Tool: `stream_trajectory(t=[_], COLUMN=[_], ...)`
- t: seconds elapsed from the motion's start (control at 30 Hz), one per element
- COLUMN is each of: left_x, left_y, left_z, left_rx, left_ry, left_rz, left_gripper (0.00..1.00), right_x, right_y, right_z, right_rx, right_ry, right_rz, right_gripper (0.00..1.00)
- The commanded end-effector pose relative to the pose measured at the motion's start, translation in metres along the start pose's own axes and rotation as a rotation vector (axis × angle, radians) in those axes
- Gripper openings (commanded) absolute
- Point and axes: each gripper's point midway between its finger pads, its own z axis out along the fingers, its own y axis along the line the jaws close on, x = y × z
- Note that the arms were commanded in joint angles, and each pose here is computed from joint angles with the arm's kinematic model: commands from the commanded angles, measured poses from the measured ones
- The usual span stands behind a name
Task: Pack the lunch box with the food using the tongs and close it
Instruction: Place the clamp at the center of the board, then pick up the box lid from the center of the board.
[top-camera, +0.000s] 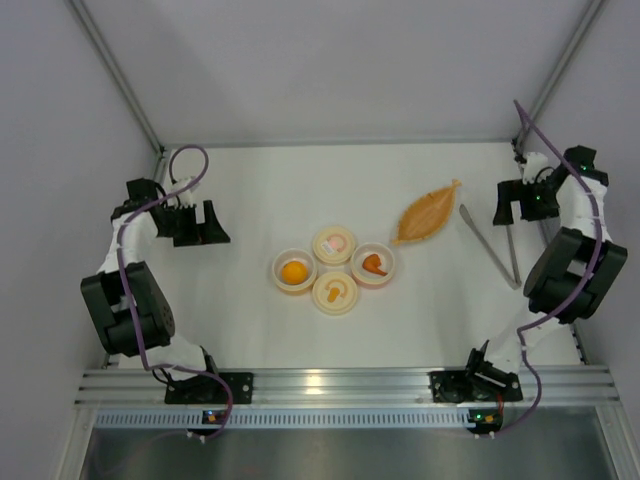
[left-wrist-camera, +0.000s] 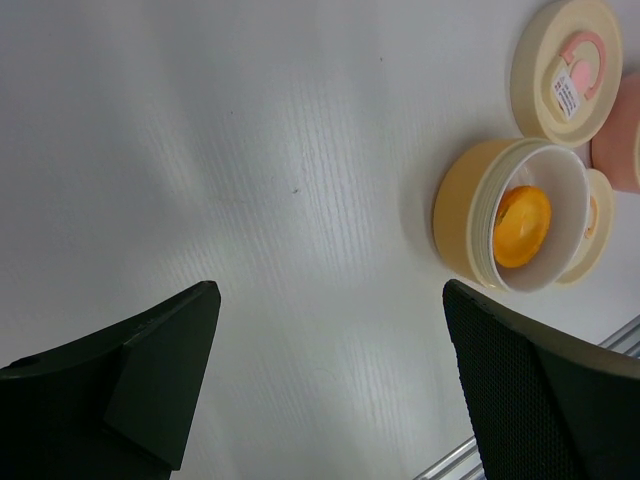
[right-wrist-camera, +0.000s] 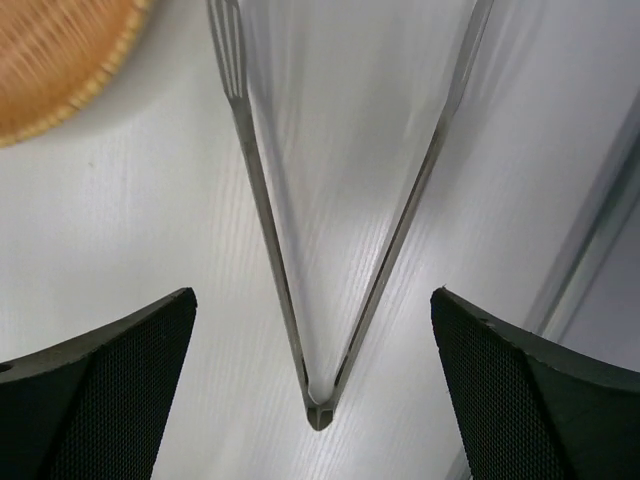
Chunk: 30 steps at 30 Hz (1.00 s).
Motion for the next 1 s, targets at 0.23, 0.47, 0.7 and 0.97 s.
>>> stream_trajectory(t=[0.23, 0.47, 0.7, 0.97], left_x=[-0.014, -0.020, -0.040, 0.022], left_y=[-0.056, -0.125, -0.167, -0.224], left_z=[-0.007, 0.035, 0.078, 0.066], left_rx=[-0.038, -0.083, 0.078, 0.246], left_ry=[0.011, 0.108, 0.221, 0.194], left_rz=[0.436, 0.762, 0.661, 0.996], left_gripper=[0.98, 0.93, 0.76, 0.59], right_x=[-0.070, -0.060, -0.048, -0.007], right_y=[0.094, 0.154, 0.180, 0.201], right_z=[-0.099, -0.082, -0.080, -0.081], right_rx=[-0.146, -0.252, -0.343, -0.436], right_ry=[-0.264, -0.238, -0.214, -0.168], right_rz=[-0.157, -0.197, -0.213, -0.307], right_gripper=[0.99, 0.98, 0.87, 0.70])
